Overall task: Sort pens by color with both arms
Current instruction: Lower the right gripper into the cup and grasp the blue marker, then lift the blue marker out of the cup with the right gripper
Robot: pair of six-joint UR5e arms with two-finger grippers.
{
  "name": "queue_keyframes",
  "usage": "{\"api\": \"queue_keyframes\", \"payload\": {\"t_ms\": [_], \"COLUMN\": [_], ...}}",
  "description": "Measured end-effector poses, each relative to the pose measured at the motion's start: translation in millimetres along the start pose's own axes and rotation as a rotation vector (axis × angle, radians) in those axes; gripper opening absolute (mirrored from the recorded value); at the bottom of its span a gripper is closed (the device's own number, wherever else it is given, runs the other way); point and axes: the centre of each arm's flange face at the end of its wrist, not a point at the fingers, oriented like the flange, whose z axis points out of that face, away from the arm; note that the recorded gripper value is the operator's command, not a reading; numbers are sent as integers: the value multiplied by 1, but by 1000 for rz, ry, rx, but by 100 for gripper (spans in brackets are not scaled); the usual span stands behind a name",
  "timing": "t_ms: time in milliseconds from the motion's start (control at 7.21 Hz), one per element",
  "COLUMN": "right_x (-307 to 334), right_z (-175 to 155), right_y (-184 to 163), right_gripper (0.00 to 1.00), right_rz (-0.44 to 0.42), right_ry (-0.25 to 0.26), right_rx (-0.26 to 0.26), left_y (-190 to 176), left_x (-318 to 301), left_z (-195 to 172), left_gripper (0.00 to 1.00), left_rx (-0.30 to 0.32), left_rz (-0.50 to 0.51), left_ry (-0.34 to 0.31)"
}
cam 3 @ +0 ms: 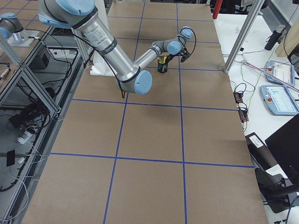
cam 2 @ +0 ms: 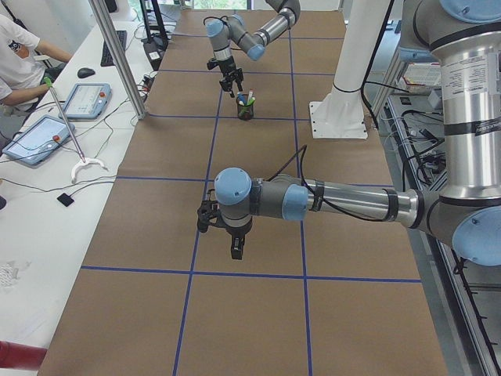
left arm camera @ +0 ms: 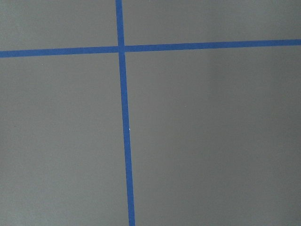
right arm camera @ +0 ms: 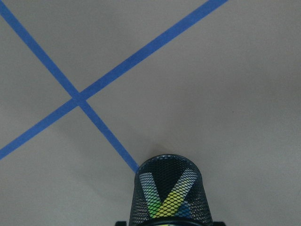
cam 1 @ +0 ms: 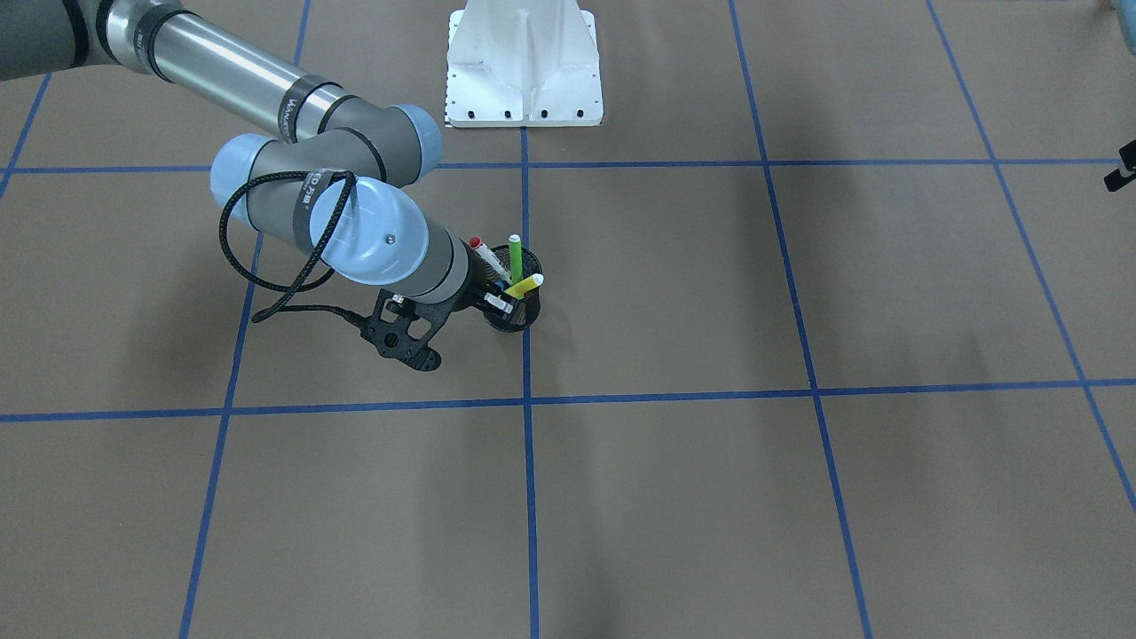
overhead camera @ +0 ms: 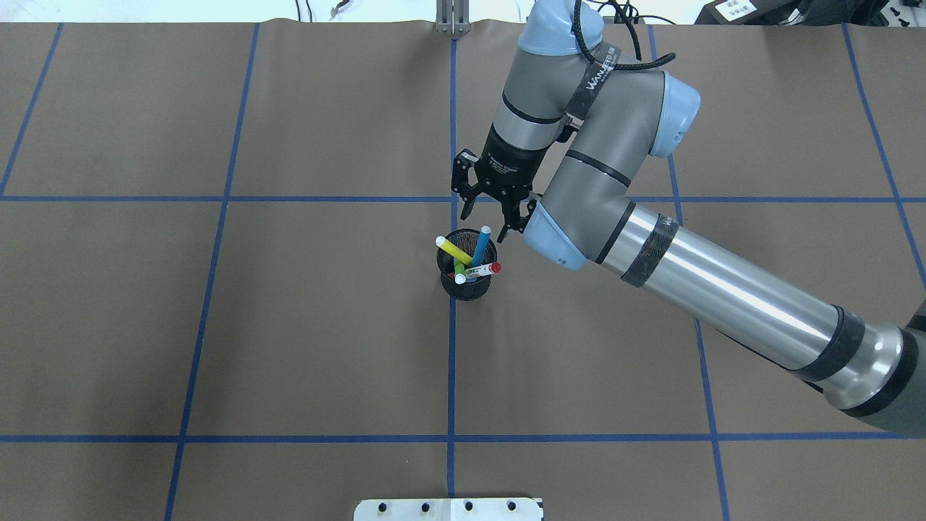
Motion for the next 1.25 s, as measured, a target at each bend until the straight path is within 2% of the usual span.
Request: {"api": "queue_keyframes", "payload": {"t_ms": [139,416,555,971,1249], "right_x": [2,3,4,9,9], "right_z": [2,2,1,0,-17], "right_y": [0,1,2,2,10], "right_gripper": [57,8,0,0,0], "right_rz": [0,2,7,16,7], "right_ry": [2,2,1,1,-19], "right_rx": [-3,-8,-7,-2,1], "left_y": [0,0,0,0,0], "left_x": [0,1,1,2,2], "left_z": [0,-1,-1,-2,-1], "left_gripper": [100,100,100,100,100], "left_rx": [0,1,2,3,3], "left_rz": [0,1,1,2,2], "left_ry": [0,0,0,0,0]}}
